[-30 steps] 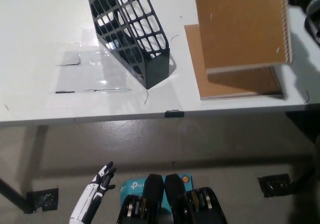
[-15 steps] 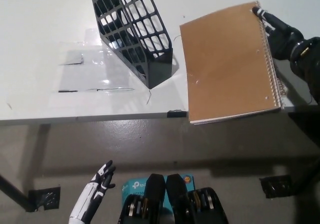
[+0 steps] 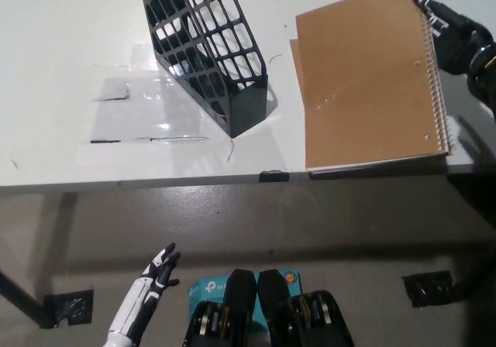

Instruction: Use the right hand to pick up a book from the book holder on the left side and put it on another book on the right side

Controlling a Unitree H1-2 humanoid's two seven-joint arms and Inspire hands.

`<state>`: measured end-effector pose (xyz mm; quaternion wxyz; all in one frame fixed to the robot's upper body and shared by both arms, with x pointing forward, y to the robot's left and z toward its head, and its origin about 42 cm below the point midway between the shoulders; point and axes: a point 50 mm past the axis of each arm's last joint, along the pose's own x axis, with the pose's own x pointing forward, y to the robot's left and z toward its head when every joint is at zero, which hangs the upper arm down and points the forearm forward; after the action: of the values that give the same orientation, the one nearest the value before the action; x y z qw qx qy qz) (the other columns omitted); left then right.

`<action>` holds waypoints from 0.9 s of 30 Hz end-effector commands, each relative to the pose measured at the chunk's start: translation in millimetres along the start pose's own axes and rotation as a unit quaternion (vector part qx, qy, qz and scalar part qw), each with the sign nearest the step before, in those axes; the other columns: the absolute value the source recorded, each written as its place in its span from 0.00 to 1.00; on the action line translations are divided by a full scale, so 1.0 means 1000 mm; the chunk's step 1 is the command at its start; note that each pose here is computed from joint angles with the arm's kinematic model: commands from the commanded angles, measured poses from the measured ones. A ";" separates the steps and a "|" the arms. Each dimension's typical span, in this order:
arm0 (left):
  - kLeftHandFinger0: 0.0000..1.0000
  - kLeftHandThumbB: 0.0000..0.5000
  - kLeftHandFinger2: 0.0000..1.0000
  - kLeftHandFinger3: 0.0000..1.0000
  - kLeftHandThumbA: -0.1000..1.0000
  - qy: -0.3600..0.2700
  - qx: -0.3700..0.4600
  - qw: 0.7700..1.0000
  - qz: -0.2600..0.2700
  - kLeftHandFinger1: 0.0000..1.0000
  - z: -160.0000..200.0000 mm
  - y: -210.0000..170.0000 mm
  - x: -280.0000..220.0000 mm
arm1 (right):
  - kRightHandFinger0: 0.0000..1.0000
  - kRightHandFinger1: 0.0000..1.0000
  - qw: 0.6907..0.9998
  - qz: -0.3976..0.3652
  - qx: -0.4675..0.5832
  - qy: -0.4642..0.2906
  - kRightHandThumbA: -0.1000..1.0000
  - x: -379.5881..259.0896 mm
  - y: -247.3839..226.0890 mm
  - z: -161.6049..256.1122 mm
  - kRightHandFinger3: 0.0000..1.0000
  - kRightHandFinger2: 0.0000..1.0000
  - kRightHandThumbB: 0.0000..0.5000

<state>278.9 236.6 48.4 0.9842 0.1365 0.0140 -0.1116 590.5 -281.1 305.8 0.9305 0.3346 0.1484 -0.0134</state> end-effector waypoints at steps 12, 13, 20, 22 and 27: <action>0.88 0.36 1.00 1.00 1.00 -0.020 0.006 1.000 0.011 1.00 0.004 0.006 -0.005 | 1.00 1.00 0.977 0.129 -0.142 -0.091 0.43 -0.012 0.075 0.062 1.00 1.00 0.64; 0.88 0.36 1.00 1.00 1.00 -0.021 0.007 1.000 0.011 1.00 0.005 0.006 -0.005 | 1.00 1.00 0.971 0.128 -0.173 -0.103 0.44 -0.011 0.077 0.060 1.00 1.00 0.61; 0.87 0.33 1.00 1.00 1.00 -0.026 0.009 0.999 0.015 0.99 0.007 0.009 -0.003 | 1.00 1.00 0.961 0.105 -0.227 -0.121 0.43 -0.008 0.084 0.050 1.00 1.00 0.64; 0.87 0.34 1.00 1.00 1.00 -0.026 0.010 1.000 0.015 0.99 0.007 0.008 -0.004 | 1.00 1.00 0.953 0.102 -0.257 -0.125 0.49 -0.008 0.079 0.048 1.00 1.00 0.61; 0.87 0.35 1.00 1.00 1.00 -0.021 0.002 1.000 0.013 1.00 0.005 0.006 -0.006 | 1.00 1.00 0.943 0.068 -0.287 -0.158 0.53 -0.008 0.067 0.051 1.00 1.00 0.57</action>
<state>274.9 238.1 46.7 0.9846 0.1353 0.0172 -0.1092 600.0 -261.2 340.8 0.9907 0.1101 0.0668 0.0441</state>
